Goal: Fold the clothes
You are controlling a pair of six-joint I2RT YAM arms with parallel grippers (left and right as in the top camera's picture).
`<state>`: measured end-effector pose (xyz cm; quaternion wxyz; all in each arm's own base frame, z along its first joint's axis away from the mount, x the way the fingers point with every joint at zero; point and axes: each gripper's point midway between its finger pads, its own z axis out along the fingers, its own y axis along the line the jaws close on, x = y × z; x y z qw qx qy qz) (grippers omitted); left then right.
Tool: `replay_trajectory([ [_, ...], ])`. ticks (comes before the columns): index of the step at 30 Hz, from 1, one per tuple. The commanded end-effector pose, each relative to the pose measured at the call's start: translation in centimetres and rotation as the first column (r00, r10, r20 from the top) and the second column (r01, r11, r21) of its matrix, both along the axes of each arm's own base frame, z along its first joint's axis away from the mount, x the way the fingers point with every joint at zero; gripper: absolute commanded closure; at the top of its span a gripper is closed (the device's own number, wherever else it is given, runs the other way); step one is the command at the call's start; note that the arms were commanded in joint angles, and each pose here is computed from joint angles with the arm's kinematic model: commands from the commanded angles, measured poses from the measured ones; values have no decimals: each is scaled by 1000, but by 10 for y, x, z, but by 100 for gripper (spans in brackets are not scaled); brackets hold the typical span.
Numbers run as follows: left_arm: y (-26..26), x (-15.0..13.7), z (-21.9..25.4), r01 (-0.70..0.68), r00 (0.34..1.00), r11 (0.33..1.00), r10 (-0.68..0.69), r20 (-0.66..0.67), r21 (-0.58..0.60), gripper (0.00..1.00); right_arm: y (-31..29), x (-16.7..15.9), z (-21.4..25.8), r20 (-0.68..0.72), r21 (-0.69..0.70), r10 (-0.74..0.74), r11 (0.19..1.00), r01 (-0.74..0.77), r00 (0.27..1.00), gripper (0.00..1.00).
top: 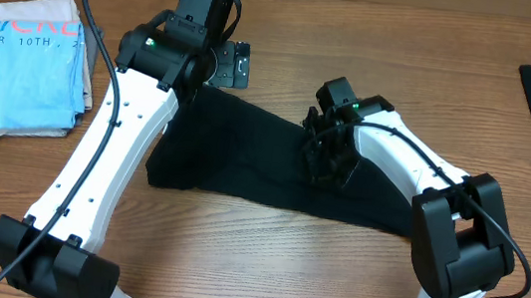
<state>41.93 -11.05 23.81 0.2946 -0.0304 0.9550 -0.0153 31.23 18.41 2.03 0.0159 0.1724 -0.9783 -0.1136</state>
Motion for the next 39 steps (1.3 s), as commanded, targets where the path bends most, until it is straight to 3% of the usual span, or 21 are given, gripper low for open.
replay_trajectory([
  [1, 4, 2, -4, -12, 1000, 1000, 12, -4, 17, 0, -11, 1, -6, 13, -43, -56, 997, 56, 998, 96],
  [18, 4, 2, -4, -12, 1000, 1000, 12, -4, 17, 0, -44, -45, -12, -144, -225, -191, 962, 156, 971, 96],
  [24, 4, 2, -4, -12, 1000, 1000, 12, -4, 17, 0, -58, -44, -15, -104, -313, -290, 917, 245, 951, 96],
  [34, 4, 2, -4, -12, 1000, 1000, 12, -4, 17, 0, -69, -70, -36, -139, -361, -345, 891, 277, 928, 96],
  [39, 4, 2, -4, -12, 1000, 1000, 12, -4, 17, 0, -70, -67, -28, -117, -358, -364, 883, 302, 924, 96],
])
